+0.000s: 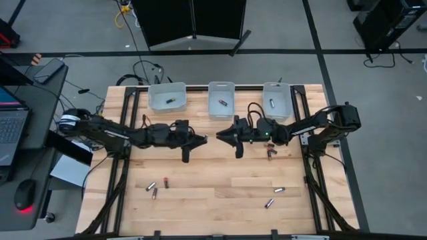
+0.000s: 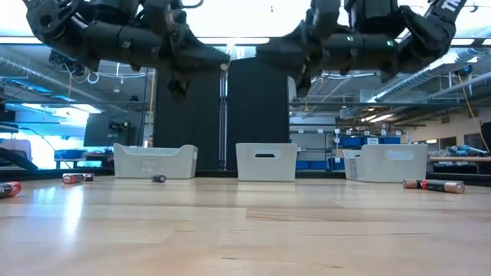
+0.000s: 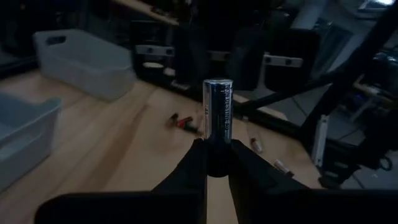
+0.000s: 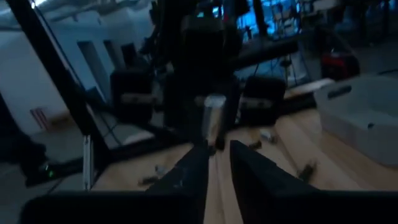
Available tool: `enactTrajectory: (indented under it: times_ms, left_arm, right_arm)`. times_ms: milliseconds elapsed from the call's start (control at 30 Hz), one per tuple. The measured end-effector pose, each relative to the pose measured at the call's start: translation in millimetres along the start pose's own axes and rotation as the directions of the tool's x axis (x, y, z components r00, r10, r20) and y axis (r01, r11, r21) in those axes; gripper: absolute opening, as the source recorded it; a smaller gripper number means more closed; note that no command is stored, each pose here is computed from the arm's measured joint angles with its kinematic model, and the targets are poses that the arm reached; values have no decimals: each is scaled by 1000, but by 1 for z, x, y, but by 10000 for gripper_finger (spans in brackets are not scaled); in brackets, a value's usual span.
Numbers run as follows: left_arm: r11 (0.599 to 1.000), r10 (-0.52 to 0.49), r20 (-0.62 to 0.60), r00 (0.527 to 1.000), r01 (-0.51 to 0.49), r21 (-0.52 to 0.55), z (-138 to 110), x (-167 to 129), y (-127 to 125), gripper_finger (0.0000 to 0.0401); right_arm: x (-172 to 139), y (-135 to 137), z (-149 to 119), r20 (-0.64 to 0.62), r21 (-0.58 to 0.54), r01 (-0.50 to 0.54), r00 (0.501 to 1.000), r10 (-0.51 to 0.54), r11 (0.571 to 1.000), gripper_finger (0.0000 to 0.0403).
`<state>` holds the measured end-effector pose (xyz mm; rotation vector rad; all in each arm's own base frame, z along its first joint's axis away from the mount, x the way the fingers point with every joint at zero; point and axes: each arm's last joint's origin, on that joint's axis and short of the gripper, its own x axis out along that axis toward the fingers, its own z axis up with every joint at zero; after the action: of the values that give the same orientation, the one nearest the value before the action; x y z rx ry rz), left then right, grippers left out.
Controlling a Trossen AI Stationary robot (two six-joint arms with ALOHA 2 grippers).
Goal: Sort batteries
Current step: Put the black silver battery into the right bin
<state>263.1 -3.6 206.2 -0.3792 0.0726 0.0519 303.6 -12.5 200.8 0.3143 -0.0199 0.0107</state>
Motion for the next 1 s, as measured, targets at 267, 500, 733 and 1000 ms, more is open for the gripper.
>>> enactTrajectory:
  times_ms: [267,500,733,1000]
  left_arm:
    - [997,-76,41,996,75,18,9,14,-7,44]
    - [995,-92,65,994,90,32,19,18,-10,44]
    - [996,-86,69,994,87,-11,20,19,-7,44]
    - [995,-102,78,992,103,-12,20,20,-8,44]
  right_arm:
    - [8,7,13,54,24,3,999,-4,1000,149]
    - [12,11,19,61,8,-54,997,53,999,168]
    - [17,15,27,62,-33,-118,991,120,992,155]
    - [17,15,28,71,-34,-109,991,111,993,92]
